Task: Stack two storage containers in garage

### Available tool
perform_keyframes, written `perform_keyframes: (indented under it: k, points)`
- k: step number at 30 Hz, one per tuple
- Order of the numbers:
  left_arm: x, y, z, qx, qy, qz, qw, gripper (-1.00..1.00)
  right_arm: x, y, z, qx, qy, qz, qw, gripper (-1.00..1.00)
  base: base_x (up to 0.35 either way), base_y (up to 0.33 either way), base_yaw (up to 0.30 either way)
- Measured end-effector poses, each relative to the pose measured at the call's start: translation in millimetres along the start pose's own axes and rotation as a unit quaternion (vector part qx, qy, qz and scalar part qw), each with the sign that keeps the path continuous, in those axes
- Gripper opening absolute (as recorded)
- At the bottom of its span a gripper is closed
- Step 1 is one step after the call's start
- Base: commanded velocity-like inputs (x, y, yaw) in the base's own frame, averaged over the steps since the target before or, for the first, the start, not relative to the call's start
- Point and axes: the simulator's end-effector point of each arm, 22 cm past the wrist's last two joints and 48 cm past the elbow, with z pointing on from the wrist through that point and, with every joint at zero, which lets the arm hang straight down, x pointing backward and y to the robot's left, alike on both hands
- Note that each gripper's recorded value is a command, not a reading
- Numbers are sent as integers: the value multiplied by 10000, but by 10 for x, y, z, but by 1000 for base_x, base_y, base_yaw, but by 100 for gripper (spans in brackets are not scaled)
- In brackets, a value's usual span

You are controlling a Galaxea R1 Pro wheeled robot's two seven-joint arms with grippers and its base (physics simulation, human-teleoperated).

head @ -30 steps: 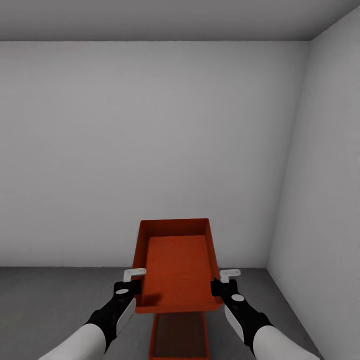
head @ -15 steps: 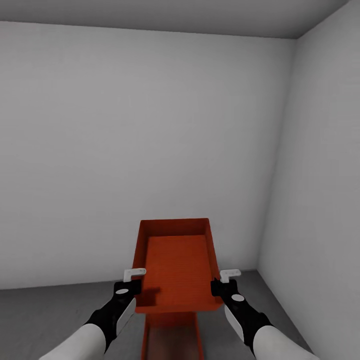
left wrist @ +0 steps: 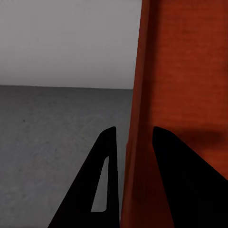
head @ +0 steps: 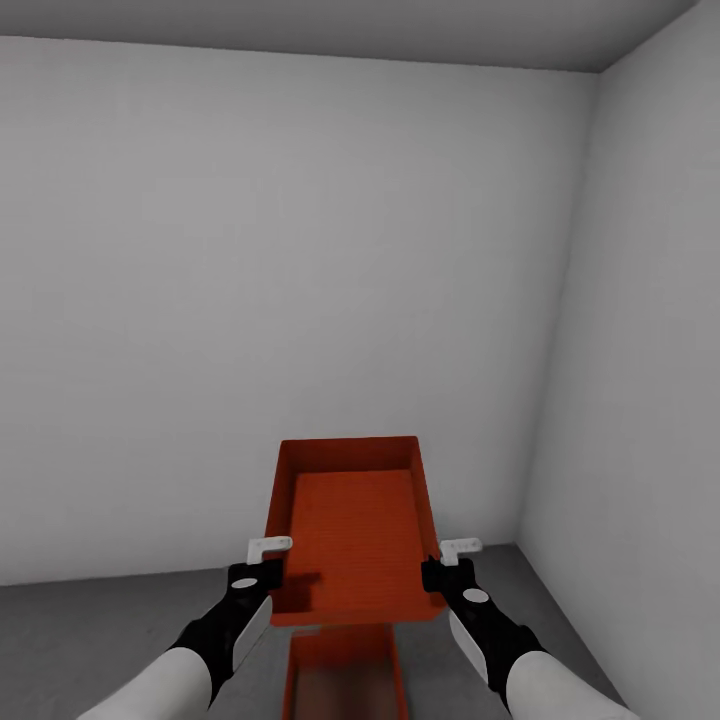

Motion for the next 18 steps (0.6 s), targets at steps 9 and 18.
perform_keyframes:
  k: [9, 18]
  points:
    - [2, -5, -2, -3, 6, 3, 10000, -100, 3, -5, 1, -7, 6, 3, 10000, -100, 266, 0, 30]
    - [2, -9, 0, -3, 5, -2, 10000, -100, 2, -8, 5, -11, 3, 3, 10000, -100, 24, 0, 249]
